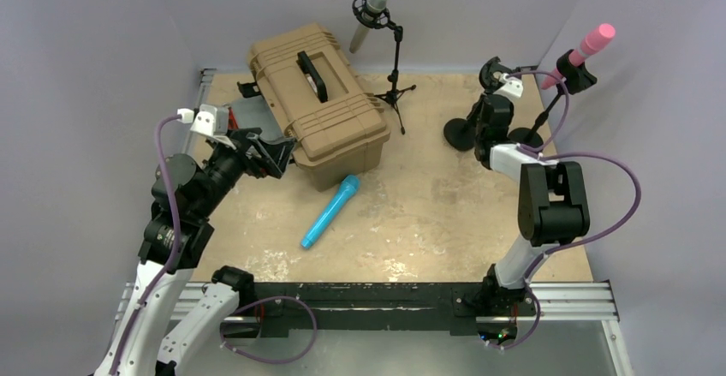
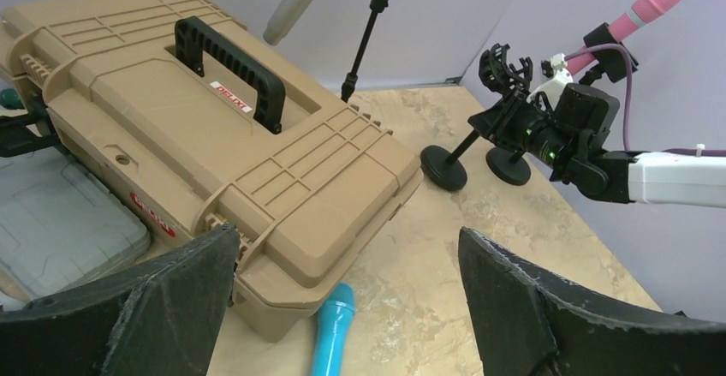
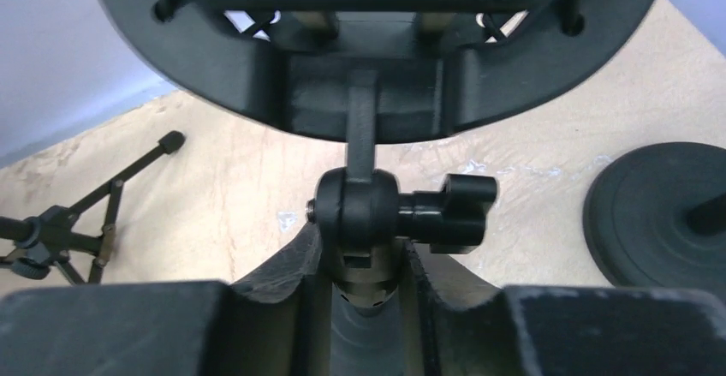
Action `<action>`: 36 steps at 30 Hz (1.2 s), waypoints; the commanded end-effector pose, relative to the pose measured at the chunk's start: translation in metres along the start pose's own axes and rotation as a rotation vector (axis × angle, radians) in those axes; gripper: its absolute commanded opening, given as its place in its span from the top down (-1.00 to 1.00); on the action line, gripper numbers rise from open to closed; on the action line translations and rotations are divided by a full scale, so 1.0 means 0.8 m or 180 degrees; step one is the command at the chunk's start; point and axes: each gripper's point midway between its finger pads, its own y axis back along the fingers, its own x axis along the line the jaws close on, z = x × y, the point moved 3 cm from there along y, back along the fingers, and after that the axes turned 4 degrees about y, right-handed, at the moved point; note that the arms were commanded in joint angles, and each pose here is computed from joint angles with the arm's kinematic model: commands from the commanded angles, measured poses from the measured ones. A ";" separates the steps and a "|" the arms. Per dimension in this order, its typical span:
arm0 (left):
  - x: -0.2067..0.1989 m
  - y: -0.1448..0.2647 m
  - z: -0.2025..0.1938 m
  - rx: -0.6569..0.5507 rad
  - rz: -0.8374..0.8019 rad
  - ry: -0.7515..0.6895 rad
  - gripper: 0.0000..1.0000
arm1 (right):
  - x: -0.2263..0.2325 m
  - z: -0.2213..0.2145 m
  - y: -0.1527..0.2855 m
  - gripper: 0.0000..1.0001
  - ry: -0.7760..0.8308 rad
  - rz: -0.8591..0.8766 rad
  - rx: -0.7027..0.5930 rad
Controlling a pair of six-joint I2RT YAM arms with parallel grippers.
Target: Remove the microphone from the stand
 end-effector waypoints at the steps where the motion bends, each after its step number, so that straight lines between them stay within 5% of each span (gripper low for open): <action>1: -0.011 0.001 0.014 -0.0082 -0.0127 -0.0084 -0.91 | 0.023 0.038 0.008 0.78 -0.0153 0.0098 -0.0302; 5: -0.011 0.001 0.015 -0.0070 -0.0125 -0.0083 -0.91 | 0.030 0.038 0.026 1.00 -0.0117 0.0085 -0.0315; 18: -0.021 0.009 0.020 -0.0098 -0.0219 -0.0071 -0.90 | -0.014 0.062 0.149 1.00 -0.0792 -0.0378 -0.0442; 27: -0.029 0.022 0.026 -0.0174 -0.0276 -0.0105 -0.90 | -0.115 -0.007 0.204 1.00 -0.1233 -0.2006 -0.0164; 36: -0.031 0.024 0.025 -0.0183 -0.0284 -0.0120 -0.90 | -0.212 -0.047 0.220 1.00 -0.1385 -0.2976 -0.0039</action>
